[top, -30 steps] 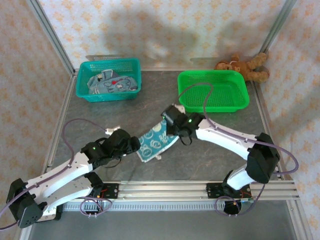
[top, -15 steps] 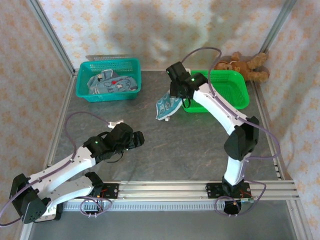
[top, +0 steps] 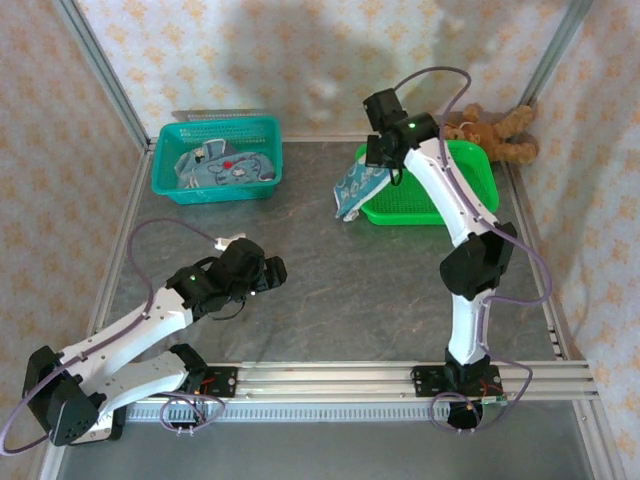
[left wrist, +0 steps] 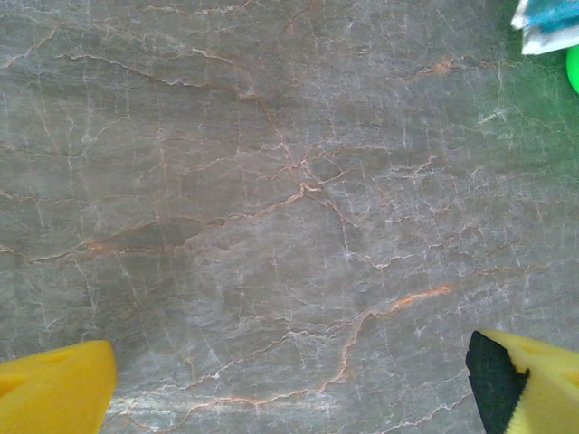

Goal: Fold and stack the towels

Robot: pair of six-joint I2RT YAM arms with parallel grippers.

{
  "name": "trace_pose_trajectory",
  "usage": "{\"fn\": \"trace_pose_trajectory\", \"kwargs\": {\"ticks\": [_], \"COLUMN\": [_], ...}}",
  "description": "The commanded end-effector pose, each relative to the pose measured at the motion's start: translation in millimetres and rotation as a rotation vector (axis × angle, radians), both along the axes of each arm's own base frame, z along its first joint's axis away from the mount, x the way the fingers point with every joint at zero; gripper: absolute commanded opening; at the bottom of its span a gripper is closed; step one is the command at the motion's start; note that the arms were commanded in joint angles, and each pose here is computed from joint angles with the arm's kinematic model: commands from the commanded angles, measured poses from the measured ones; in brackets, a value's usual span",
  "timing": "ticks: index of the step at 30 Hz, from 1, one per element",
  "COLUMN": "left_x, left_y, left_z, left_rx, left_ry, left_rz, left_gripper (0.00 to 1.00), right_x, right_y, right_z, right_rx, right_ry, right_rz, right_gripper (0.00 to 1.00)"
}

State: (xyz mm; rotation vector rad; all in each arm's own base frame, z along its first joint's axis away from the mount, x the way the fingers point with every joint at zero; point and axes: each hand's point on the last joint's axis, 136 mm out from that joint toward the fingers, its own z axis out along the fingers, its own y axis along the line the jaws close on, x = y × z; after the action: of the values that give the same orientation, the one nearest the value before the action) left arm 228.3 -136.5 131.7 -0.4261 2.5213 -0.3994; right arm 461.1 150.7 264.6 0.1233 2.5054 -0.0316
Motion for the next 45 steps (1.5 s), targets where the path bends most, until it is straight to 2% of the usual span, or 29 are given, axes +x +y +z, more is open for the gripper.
{"fn": "trace_pose_trajectory", "kwargs": {"ticks": [1, 8, 19, 28, 45], "left_x": [4.8, 9.5, 10.2, 9.8, 8.6], "left_y": [1.6, -0.8, 5.1, 10.0, 12.5], "left_z": [6.3, 4.8, 2.4, 1.3, -3.6], "left_rx": [0.016, 0.02, 0.026, 0.031, 0.032], "left_ry": [-0.003, 0.01, 0.022, 0.027, 0.043], "left_rz": [-0.007, -0.017, -0.005, 0.006, 0.015], "left_gripper": [1.0, 1.0, 1.0, 1.0, 1.0], "right_x": [2.3, 14.8, 28.3, 31.5, 40.6], "right_y": [-20.4, -51.3, -85.7, -120.9, -134.0], "right_z": [11.3, -15.0, -97.0, -148.2, -167.1], "right_rx": [-0.032, -0.02, -0.091, -0.122, -0.132], "right_ry": [-0.006, 0.052, 0.21, 0.306, 0.339], "right_rz": [-0.007, -0.037, -0.1, -0.179, -0.203], "right_gripper": [0.0, 0.0, 0.0, 0.0, 0.0]}}
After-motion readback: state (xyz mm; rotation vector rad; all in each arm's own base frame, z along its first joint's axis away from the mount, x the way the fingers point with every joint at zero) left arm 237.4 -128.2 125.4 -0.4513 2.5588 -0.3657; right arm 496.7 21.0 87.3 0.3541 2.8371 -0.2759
